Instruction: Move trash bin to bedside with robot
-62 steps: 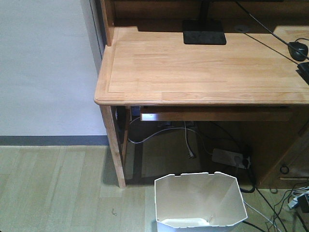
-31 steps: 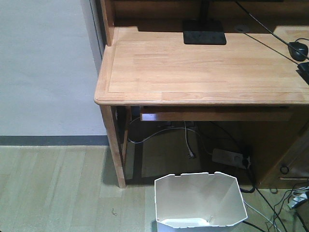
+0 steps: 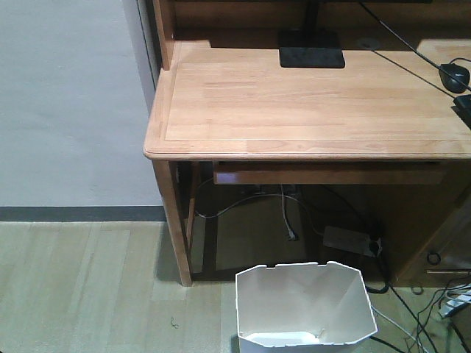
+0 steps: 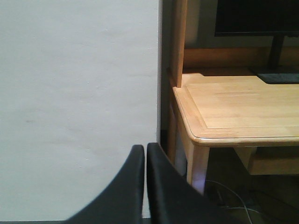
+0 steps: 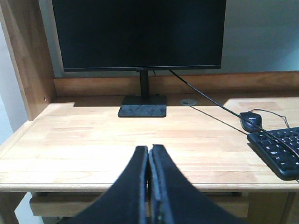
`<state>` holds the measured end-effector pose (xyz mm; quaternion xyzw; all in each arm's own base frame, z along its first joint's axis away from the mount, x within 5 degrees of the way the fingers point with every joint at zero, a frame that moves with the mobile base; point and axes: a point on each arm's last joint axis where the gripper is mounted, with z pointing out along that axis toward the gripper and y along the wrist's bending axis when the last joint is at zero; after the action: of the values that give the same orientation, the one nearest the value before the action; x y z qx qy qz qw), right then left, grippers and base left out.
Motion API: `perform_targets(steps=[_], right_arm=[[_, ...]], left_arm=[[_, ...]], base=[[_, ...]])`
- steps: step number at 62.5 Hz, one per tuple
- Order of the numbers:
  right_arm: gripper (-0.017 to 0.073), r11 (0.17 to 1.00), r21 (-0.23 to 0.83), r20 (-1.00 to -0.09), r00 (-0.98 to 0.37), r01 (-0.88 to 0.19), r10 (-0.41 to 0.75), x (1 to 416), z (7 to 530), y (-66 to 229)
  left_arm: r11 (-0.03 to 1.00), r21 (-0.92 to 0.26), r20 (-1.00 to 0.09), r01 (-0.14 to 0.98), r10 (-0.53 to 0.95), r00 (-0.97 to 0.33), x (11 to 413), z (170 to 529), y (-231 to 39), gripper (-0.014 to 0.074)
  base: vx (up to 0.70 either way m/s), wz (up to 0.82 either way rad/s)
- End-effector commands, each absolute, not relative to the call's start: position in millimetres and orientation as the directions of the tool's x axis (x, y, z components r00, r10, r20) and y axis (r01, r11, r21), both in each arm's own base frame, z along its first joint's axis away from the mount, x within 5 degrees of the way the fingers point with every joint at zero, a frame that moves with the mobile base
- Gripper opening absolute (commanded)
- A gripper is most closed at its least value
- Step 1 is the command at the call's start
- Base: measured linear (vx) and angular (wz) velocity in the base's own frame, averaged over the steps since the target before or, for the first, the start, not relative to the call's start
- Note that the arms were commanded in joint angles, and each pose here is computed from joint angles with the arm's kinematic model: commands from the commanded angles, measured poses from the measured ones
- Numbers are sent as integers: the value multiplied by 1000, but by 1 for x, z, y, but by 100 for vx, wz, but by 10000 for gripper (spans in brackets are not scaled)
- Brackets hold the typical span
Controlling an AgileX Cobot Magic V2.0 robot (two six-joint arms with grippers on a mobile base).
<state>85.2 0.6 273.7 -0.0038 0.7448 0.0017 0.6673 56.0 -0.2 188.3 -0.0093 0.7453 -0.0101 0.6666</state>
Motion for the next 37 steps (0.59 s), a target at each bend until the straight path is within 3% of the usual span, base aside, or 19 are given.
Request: perform_targets(steps=[1,20,37], right_arm=[[-10,1000,-9,-1000,-8,-17,-9,88,292,1],[44,1000,-20,-1000,-16,-16,-20,88,291,1],[265,1000,-22,-998,-63,-12,-23,88,287,1]], left_arm=[[999,-43,-998,4,-43,-37,56,190,0,-6],[999,-43,-998,4,-43,-37,56,190,0,-6],[999,-43,-998,4,-43,-37,56,190,0,-6]], base=[[0,0],[0,0],[0,0]])
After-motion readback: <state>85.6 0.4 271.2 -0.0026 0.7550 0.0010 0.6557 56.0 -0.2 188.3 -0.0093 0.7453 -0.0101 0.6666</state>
